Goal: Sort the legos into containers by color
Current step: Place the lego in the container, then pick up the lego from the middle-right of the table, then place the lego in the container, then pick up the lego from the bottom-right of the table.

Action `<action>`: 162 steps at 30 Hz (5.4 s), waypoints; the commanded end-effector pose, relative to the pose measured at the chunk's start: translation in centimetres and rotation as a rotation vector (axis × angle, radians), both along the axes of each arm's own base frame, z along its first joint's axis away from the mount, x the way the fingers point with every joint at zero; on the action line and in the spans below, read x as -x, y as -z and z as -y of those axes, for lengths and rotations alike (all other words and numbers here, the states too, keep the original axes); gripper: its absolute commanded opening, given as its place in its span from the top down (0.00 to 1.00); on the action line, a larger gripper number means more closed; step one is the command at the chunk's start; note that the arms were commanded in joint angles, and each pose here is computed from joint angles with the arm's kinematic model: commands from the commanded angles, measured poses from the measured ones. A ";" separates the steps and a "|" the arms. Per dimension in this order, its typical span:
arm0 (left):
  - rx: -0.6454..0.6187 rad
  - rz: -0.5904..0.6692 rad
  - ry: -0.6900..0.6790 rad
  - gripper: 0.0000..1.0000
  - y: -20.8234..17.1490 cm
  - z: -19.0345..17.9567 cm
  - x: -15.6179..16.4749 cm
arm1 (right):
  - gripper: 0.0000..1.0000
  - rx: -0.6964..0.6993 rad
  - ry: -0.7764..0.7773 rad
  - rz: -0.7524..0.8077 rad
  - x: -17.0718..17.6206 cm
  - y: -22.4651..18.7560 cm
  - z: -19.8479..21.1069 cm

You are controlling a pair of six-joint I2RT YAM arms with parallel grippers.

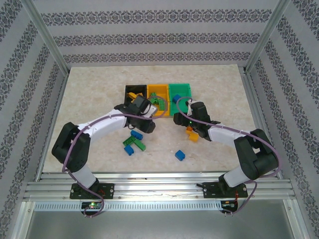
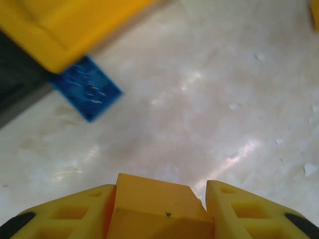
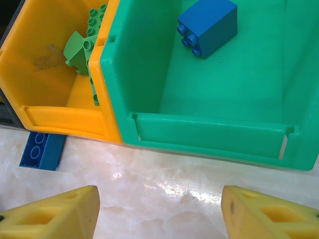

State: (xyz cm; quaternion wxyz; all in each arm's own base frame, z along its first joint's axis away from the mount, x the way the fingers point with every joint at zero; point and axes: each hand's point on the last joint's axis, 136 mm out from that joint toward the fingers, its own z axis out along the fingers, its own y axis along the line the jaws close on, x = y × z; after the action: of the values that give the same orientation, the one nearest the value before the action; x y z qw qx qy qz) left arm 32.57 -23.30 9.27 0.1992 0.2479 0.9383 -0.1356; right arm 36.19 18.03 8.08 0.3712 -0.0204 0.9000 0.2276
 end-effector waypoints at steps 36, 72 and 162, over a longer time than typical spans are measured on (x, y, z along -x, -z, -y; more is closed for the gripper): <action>0.138 0.196 -0.471 0.31 -5.8 -9.1 -12.9 | 0.34 -0.025 0.022 0.035 -0.7 -1.2 0.4; 0.318 0.439 -0.308 0.28 -6.0 -8.8 -3.9 | 0.32 0.201 0.117 -0.264 4.3 2.8 3.9; 0.679 0.295 -0.654 0.30 -1.8 -15.7 -4.3 | 0.34 0.336 0.153 -0.443 9.4 4.9 5.4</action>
State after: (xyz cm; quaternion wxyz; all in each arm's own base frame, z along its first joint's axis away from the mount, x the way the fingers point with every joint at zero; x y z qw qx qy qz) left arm 36.26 -7.49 9.93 0.4127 -0.1291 0.8444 -0.3163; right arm 26.44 11.76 3.50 0.1852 0.0326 0.9816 0.0336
